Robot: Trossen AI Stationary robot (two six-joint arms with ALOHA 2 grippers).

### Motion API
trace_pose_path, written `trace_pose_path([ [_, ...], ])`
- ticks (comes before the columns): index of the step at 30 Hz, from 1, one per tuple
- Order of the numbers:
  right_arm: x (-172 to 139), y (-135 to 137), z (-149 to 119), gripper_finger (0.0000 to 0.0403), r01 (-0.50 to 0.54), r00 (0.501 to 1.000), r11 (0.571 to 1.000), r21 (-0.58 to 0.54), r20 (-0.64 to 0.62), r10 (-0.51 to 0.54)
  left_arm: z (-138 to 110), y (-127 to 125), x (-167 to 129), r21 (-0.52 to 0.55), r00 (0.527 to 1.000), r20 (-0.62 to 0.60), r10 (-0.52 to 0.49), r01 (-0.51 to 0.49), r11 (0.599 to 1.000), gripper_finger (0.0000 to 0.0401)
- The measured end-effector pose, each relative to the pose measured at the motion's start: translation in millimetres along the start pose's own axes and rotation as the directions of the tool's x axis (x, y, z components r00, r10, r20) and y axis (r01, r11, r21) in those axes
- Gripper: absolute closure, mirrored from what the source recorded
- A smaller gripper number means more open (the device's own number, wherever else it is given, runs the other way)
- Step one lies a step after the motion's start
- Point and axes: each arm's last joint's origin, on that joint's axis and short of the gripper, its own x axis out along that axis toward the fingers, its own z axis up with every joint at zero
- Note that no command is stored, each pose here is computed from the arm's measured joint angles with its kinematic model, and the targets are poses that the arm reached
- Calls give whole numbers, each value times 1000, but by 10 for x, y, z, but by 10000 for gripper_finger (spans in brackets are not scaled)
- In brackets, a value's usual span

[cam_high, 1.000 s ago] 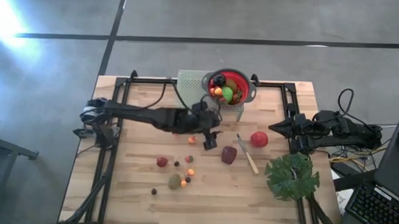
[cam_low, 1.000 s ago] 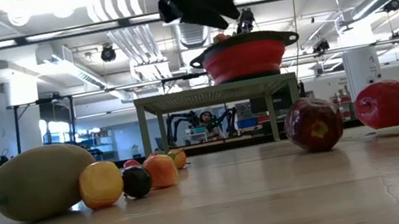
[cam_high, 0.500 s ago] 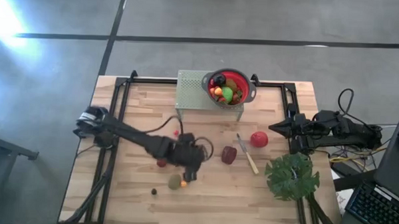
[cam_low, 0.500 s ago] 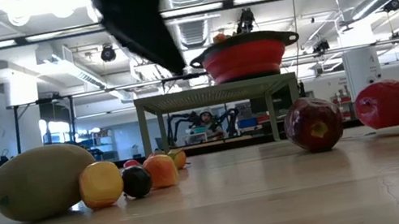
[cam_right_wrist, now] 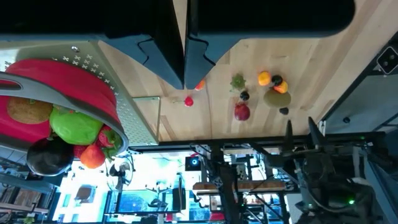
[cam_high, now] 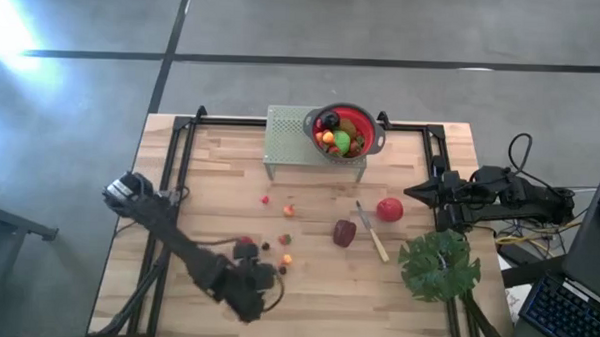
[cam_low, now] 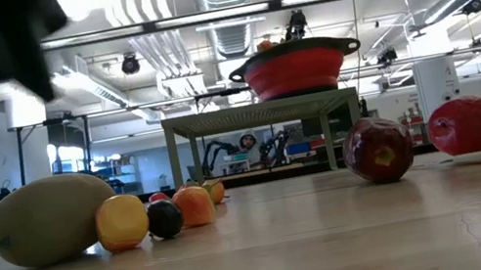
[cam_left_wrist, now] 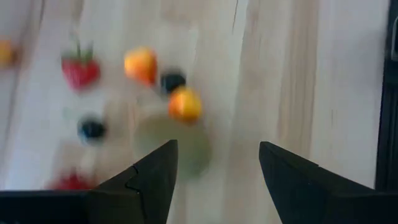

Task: Pick & Place Fruit
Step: Put the blackberry into the black strainer bowl on the shelf

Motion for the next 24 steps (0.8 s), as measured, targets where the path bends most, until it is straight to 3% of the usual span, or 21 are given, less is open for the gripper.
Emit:
trace_pose_path([
  [7,1,0,-1,394,0,1000,1000,0,0,0,-440,-206,-193,-158,994,-97,50,-65,985,170],
  [13,1,0,0,394,0,1000,1000,0,0,0,-647,-302,-243,-139,994,-84,63,-74,987,170],
  [24,0,0,0,394,0,1000,1000,0,0,0,-855,-186,-35,-194,984,-125,128,-150,969,170],
])
